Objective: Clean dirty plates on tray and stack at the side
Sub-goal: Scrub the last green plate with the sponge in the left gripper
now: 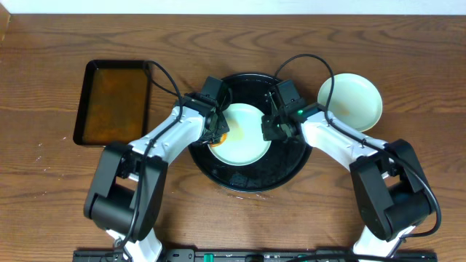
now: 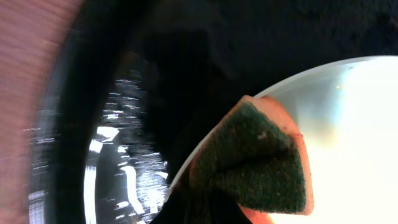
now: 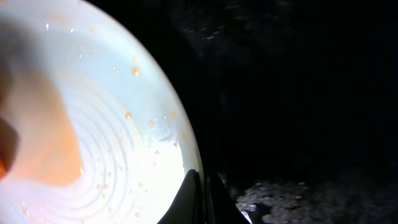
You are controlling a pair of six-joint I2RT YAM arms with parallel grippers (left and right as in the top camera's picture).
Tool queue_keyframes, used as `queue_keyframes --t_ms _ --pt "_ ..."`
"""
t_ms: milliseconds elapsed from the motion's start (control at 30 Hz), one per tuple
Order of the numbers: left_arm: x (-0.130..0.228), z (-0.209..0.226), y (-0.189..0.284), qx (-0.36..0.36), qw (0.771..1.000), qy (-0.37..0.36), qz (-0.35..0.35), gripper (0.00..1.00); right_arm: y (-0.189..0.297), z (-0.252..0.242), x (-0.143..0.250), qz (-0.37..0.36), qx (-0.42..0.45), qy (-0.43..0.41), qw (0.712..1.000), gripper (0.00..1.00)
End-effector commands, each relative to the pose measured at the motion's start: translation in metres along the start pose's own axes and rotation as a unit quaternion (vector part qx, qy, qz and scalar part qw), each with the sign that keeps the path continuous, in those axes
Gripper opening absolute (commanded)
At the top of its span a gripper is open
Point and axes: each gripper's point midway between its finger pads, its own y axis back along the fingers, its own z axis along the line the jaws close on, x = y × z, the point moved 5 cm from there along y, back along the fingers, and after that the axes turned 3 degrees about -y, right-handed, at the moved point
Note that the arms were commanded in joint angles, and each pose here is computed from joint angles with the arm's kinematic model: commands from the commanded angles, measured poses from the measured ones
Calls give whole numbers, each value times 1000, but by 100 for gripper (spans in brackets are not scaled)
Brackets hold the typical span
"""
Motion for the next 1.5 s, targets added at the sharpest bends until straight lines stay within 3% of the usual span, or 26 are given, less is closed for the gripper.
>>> queue_keyframes --t_ms 0,267,433,700,900,1100,1233,1367,1467 --pt "-22 18 25 -37 996 8 -75 7 -1 -8 -4 -9 28 -6 1000 1" --pt "-9 -35 36 104 993 -18 -51 7 -1 -8 -4 -9 28 -6 1000 1" --pt "1 -66 20 133 989 -44 -56 7 -1 -8 -4 -8 28 -6 1000 1" --pt "23 -56 -24 82 997 -12 4 7 -1 -9 -3 -6 29 -6 1000 1" --pt "23 -27 -23 31 999 3 30 7 -1 -9 -3 -7 29 -6 1000 1" --pt "9 6 -10 -37 999 2 4 7 -1 -8 -4 -8 29 -6 1000 1" --pt "-6 22 16 -78 995 7 -54 7 -1 -8 -4 -10 28 -6 1000 1" --pt "-13 16 36 -51 995 12 -81 7 -1 -8 -4 -10 28 -6 1000 1" --pt "-8 1 37 -6 998 9 -62 8 -1 -8 -4 -10 27 -6 1000 1"
